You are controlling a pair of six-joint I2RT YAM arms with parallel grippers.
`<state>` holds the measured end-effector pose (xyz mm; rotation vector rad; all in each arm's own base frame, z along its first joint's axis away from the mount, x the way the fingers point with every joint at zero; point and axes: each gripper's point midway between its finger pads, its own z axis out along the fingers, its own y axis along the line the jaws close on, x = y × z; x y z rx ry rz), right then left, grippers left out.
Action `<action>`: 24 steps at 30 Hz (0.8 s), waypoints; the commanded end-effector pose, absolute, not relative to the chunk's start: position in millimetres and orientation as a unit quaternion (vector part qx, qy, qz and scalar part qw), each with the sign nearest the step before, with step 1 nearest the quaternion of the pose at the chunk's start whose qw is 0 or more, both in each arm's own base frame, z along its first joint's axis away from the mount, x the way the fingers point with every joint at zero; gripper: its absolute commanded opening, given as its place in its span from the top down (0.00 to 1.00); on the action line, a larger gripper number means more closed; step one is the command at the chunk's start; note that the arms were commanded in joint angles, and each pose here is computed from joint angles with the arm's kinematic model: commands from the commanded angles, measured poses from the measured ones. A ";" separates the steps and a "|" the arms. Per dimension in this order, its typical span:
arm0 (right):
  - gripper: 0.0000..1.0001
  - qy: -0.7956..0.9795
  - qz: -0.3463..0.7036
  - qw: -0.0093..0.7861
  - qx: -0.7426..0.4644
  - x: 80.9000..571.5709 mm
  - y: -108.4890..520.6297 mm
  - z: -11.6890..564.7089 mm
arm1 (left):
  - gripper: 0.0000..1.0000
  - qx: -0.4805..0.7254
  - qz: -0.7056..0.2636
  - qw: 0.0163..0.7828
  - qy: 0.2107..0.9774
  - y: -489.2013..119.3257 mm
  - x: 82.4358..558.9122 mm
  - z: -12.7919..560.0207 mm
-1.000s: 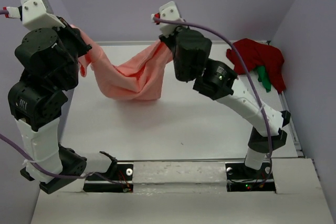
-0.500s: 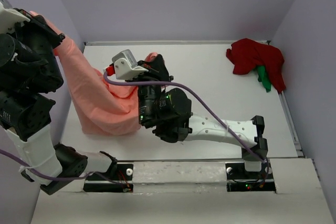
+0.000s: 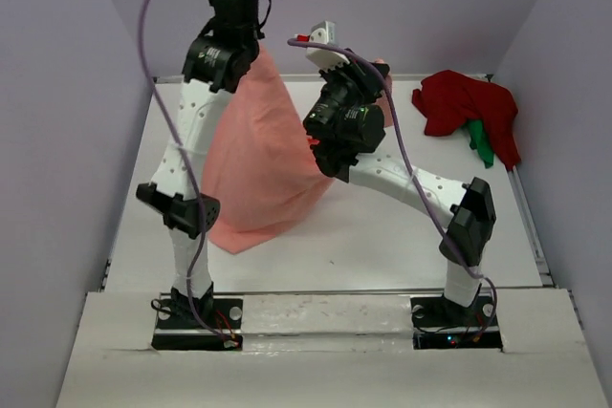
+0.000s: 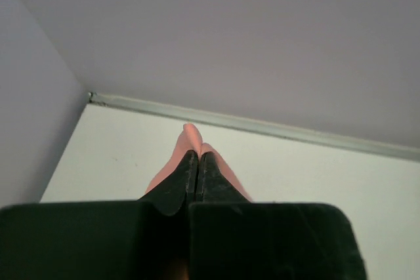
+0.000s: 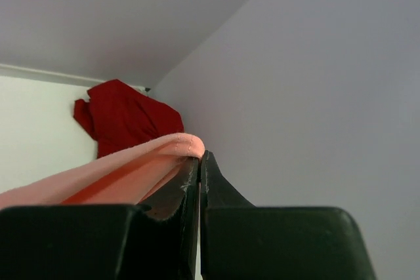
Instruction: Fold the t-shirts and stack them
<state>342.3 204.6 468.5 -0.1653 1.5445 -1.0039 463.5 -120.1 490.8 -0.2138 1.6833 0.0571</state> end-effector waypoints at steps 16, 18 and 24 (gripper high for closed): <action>1.00 0.573 -0.013 0.817 -0.072 305.7 205.4 646.2 | 1.00 -0.076 0.042 0.653 0.752 -105.7 474.3 481.0; 1.00 0.580 -0.028 0.809 -0.088 310.1 214.9 633.9 | 1.00 -0.083 0.044 0.657 0.748 -101.6 471.0 485.4; 1.00 0.584 -0.082 0.796 -0.138 310.8 251.9 609.5 | 1.00 -0.113 0.065 0.676 0.726 -76.3 445.8 513.8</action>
